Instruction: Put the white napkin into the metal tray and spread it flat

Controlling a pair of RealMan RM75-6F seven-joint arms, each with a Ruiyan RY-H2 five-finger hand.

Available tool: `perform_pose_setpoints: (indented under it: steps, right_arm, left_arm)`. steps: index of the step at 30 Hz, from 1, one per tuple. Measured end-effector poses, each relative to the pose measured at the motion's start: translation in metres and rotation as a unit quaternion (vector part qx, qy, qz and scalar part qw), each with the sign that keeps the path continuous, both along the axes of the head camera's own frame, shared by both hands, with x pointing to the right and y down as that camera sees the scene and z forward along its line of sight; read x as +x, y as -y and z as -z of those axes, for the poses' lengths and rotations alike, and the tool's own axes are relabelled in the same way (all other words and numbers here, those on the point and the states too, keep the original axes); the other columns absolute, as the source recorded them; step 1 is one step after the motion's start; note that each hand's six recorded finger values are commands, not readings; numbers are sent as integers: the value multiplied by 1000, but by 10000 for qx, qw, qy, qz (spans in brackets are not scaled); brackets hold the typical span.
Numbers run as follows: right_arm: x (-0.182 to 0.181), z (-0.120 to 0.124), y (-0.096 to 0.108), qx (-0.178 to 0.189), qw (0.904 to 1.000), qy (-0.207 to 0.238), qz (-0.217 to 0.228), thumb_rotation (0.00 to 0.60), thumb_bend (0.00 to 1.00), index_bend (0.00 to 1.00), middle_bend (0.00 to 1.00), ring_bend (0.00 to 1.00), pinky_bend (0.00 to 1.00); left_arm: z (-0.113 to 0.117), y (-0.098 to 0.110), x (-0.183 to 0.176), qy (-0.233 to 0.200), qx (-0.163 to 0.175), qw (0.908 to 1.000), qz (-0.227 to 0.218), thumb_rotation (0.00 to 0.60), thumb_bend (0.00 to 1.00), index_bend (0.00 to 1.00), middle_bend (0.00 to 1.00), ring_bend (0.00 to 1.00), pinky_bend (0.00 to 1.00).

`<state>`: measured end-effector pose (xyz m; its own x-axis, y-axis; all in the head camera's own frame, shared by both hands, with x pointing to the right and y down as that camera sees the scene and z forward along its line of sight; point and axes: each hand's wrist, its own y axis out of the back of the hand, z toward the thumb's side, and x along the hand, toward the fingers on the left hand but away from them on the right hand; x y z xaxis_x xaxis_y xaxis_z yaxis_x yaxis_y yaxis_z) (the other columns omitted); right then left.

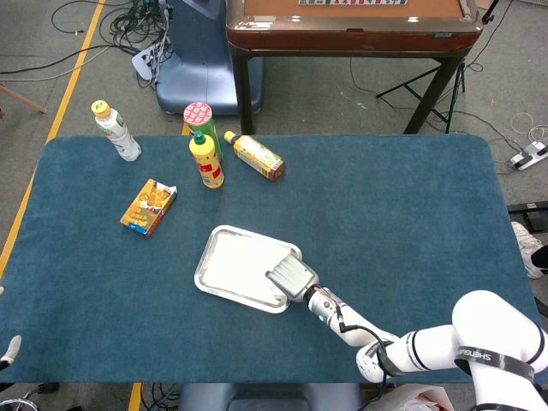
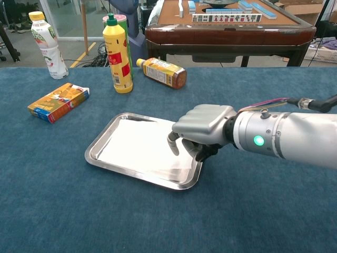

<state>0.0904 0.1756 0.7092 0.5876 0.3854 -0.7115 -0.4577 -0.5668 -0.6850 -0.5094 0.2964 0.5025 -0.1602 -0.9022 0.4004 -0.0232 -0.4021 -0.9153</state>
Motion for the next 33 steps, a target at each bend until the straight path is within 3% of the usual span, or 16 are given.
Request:
perform_pose_setpoints:
  steps: [26, 33]
  right_arm:
    - [0, 0, -23, -188, 9996, 5, 226, 557, 1000, 357, 1000, 1000, 1000]
    - [2, 4, -19, -119, 9998, 59, 143, 556, 1000, 358, 1000, 1000, 1000]
  left_arm:
    - [1, 0, 0, 18, 0, 10000, 9, 600, 293, 108, 31, 6, 0]
    - [1, 1, 0, 16, 4, 10000, 6, 600, 293, 108, 31, 6, 0]
